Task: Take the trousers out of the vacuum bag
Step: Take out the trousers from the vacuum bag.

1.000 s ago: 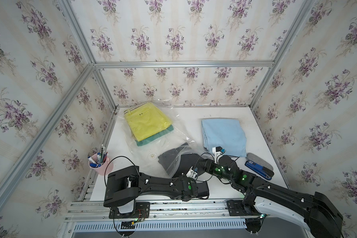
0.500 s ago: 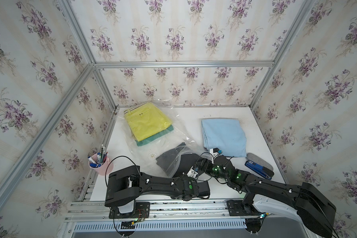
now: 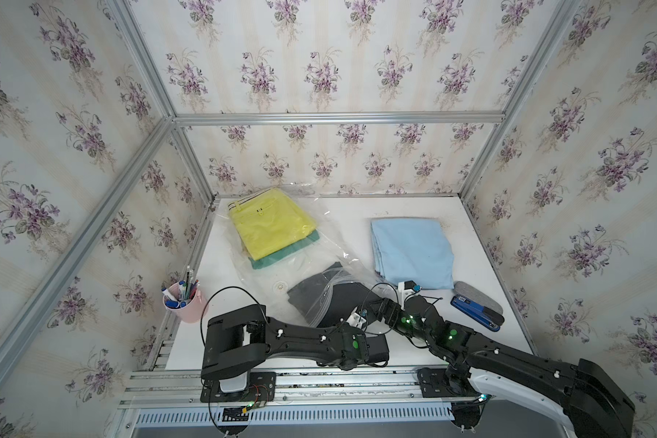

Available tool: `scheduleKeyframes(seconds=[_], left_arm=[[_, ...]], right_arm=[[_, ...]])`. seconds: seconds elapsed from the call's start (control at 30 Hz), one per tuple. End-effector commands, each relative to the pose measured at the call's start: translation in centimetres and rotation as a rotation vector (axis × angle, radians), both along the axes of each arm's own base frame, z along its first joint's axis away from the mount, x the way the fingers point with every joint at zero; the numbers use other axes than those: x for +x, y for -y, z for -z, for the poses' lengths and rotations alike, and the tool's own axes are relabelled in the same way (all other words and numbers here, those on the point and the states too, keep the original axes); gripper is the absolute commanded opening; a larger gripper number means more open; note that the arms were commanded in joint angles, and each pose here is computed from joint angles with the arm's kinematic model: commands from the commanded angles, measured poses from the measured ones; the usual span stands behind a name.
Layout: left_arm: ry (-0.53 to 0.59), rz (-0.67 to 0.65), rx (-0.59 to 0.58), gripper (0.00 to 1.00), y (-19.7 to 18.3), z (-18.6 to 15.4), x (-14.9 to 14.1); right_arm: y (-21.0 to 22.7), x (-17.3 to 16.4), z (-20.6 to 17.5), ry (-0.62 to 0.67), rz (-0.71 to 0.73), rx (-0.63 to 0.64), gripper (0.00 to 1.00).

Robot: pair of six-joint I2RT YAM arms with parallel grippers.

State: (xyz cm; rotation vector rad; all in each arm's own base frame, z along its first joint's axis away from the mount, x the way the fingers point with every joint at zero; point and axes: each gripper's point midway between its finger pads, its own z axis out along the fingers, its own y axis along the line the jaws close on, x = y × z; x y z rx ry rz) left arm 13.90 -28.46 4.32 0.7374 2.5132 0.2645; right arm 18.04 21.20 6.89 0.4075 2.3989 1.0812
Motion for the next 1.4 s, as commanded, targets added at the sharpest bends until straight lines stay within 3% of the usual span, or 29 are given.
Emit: scheduleKeyframes(seconds=[0.0, 0.2, 0.33, 0.83, 1.1, 1.13, 1.23, 1.37], left_arm=[[0.019, 0.005, -0.019, 0.08, 0.7, -0.4, 0.3], [0.017, 0.002, -0.027, 0.08, 0.9, -0.4, 0.2], [0.016, 0.003, -0.032, 0.08, 1.0, -0.4, 0.2], [0.013, 0.012, -0.041, 0.08, 1.4, -0.4, -0.6], [0.040, 0.026, -0.046, 0.08, 2.0, -1.6, -0.8], [0.042, 0.029, -0.044, 0.08, 1.9, -1.8, -0.7], [0.053, 0.029, -0.050, 0.08, 1.8, -2.4, -0.6], [0.066, 0.032, -0.040, 0.08, 1.5, -2.9, -0.5]], right_arm=[[-1.0, -0.3, -0.4, -0.025, -0.019, 0.063, 0.94], [-2.9, -0.4, -1.1, -0.029, -0.065, 0.131, 0.99], [-3.8, -0.3, -1.3, -0.031, -0.076, 0.184, 0.96], [-4.8, 1.7, -2.4, 0.004, -0.050, 0.177, 0.55], [-4.5, 2.7, -3.9, 0.052, -0.040, 0.132, 0.22], [-4.4, 2.8, -4.2, 0.060, -0.037, 0.122, 0.22], [-4.1, 2.9, -5.0, 0.078, -0.044, 0.101, 0.42], [-4.2, 2.2, -5.4, 0.068, -0.069, 0.121, 0.57]])
